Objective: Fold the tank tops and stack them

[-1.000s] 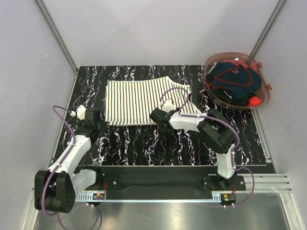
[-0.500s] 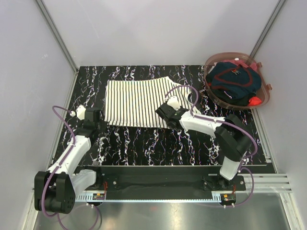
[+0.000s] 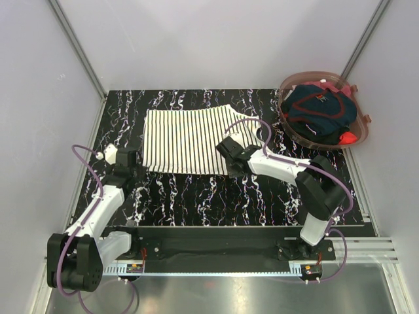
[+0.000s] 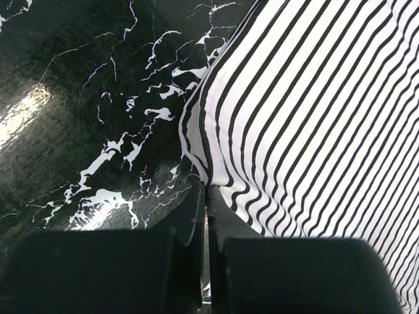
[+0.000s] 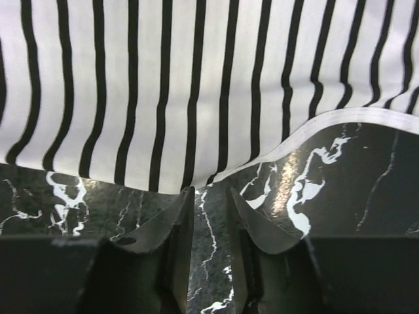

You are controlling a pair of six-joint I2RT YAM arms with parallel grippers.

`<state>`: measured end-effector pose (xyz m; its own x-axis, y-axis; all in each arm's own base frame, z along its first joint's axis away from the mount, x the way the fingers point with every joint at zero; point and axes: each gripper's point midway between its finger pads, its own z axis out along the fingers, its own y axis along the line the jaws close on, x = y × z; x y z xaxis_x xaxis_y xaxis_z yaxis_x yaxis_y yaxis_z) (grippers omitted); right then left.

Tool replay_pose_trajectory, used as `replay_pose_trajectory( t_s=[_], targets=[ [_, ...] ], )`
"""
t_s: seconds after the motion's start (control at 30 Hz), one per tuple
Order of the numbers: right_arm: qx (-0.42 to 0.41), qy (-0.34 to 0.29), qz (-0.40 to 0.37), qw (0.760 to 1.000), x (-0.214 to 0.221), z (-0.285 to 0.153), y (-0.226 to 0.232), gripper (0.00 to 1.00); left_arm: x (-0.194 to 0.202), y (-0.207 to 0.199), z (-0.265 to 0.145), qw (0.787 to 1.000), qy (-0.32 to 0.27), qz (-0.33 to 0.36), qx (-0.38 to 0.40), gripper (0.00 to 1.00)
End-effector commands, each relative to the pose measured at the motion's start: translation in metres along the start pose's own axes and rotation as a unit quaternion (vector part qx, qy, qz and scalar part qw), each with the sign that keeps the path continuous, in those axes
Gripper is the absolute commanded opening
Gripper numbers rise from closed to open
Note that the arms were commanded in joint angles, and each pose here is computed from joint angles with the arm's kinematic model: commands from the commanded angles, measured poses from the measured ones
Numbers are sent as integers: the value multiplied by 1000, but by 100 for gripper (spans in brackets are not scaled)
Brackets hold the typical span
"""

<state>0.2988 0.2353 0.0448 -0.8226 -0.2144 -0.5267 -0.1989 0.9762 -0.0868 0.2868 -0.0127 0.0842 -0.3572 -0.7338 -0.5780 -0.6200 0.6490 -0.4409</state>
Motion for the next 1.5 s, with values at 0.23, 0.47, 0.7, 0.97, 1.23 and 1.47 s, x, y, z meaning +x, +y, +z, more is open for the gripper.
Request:
replay_pose_trajectory(
  t_s=[0.23,0.47,0.7,0.97,1.23,1.47],
  targets=[
    [-67,19,84,994,-6,8,0,34,-6,3,4,1000,-23,3,0,0],
    [-69,34,86,993,-5,24,1,39,-7,4,4,1000,-24,5,-1,0],
    [-43,54,85,994,12,35,-8,40,-3,6,5,1000,-21,4,-1,0],
    [-29,55,87,994,19,17,-20,13,6,13,0,1000,-9,4,-1,0],
    [-31,54,86,994,12,1,-23,1,16,20,-8,1000,1,-16,5,0],
    [-35,30,78,996,-23,-7,-20,0,11,16,-5,1000,2,-16,-6,0]
  ],
)
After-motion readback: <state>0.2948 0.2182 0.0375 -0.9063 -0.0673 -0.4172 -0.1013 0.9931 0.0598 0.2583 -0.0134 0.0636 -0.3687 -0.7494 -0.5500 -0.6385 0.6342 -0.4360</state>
